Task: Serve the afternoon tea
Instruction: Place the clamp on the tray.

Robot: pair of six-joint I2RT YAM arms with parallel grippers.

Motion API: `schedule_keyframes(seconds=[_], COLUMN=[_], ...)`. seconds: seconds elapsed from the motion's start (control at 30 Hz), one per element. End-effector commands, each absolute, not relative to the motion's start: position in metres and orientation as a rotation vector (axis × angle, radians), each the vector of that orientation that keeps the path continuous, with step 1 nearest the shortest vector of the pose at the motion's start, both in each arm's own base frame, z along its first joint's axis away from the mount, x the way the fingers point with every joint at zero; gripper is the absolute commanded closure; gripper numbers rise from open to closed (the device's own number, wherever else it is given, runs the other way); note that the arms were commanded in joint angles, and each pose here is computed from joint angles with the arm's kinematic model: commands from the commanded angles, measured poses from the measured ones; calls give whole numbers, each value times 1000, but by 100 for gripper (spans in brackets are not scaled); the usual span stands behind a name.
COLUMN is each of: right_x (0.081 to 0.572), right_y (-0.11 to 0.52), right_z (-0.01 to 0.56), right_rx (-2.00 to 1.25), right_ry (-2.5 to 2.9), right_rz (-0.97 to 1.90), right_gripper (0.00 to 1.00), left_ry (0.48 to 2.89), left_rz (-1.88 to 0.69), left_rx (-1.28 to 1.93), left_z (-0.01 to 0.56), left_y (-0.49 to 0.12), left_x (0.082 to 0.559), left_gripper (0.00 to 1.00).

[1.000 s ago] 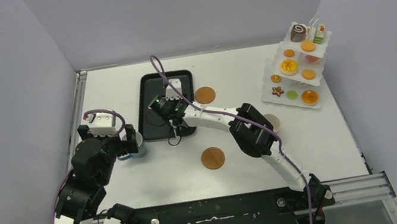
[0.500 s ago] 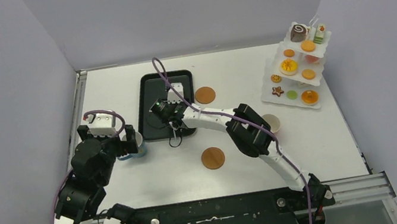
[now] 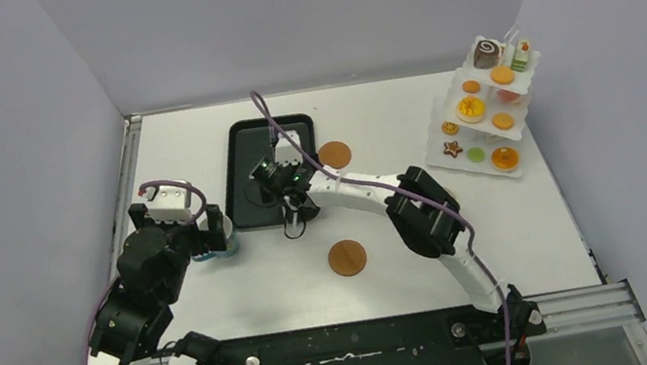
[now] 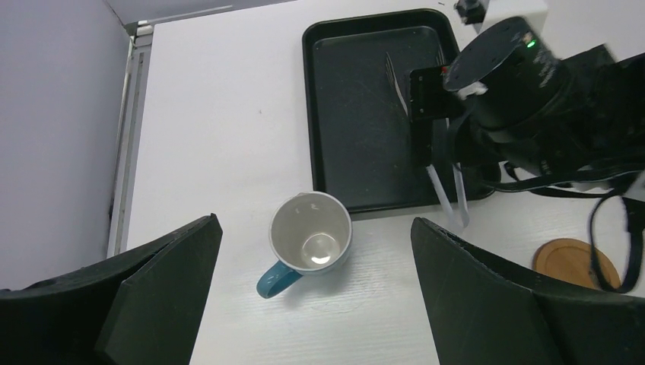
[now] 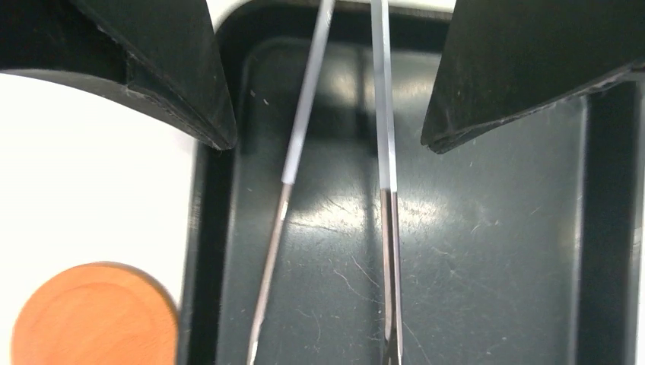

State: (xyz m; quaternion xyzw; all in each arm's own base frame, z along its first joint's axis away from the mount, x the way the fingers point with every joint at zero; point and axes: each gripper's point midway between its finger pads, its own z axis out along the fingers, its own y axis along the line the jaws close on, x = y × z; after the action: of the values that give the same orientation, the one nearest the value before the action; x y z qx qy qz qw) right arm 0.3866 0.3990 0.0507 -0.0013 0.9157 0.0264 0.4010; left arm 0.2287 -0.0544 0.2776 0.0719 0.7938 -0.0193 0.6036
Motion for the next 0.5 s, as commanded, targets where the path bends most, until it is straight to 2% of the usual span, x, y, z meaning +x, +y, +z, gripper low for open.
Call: schedule_keyframes(seconds=[0.0,0.3,0.47], right_x=[383,342,308], right_y=[393,308,253], right_z=[154,196,208], right_rx=[-12,-88,-11], right_ry=[2164,2167,2203], right_rz=[194,-6,-86], right_gripper=[0,0,0], left_ry=[1771,1794,1798], left_rz=[-45,-17,-7], left_rx=[151,180,182], left_z=[293,288,285], left_y=[-55,-57,-56], left_x=[233,236,237], left_gripper=[5,5,5])
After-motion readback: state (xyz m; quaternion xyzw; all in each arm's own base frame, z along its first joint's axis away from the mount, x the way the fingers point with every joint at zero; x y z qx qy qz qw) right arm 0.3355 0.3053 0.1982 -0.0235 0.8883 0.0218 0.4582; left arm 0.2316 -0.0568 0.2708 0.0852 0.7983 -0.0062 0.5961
